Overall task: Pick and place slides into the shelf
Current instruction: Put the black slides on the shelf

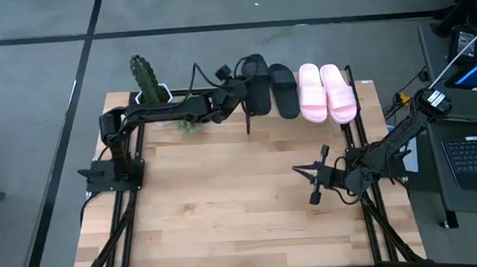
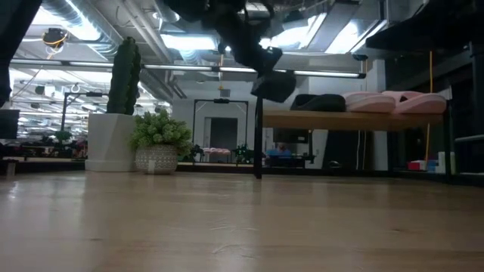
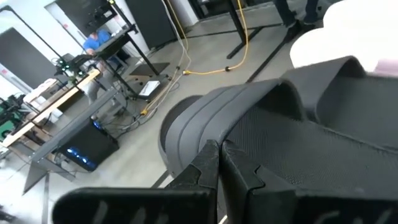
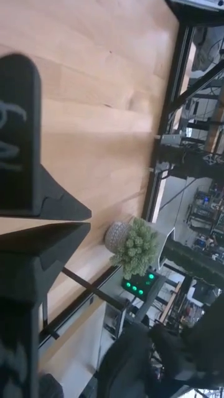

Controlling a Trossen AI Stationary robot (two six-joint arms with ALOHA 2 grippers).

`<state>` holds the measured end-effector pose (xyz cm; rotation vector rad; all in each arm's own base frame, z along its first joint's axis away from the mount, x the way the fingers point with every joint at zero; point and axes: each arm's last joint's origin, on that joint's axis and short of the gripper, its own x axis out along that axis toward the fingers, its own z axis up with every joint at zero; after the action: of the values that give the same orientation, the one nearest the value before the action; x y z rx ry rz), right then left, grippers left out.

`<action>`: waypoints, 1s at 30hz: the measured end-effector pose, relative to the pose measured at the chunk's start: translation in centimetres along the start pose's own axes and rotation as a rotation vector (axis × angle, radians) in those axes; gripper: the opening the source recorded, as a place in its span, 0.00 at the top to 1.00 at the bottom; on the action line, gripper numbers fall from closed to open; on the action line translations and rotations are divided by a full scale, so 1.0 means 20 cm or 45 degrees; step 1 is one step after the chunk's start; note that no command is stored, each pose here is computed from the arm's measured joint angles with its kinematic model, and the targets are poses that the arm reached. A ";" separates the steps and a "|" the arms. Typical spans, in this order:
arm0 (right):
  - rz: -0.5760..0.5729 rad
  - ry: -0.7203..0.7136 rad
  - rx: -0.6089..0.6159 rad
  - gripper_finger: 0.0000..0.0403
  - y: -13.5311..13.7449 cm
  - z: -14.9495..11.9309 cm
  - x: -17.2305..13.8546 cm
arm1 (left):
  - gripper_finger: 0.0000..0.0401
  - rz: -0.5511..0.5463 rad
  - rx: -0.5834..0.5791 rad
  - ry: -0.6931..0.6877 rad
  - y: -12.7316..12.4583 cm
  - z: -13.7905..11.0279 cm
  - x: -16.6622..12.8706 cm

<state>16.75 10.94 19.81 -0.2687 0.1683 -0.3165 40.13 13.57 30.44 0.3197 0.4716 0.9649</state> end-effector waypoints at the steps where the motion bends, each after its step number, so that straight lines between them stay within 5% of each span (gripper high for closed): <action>1: -0.001 0.000 0.000 0.95 0.00 0.00 0.00 | 1.00 -0.009 0.003 0.003 -0.01 -0.01 0.01; 30: -0.001 0.000 0.042 0.95 0.00 0.00 0.00 | 1.00 -0.296 -0.029 -0.032 -0.05 -0.08 0.13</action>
<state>16.76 10.93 19.82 -0.2362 0.1626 -0.3197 41.27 15.22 28.06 0.2496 0.4635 0.7386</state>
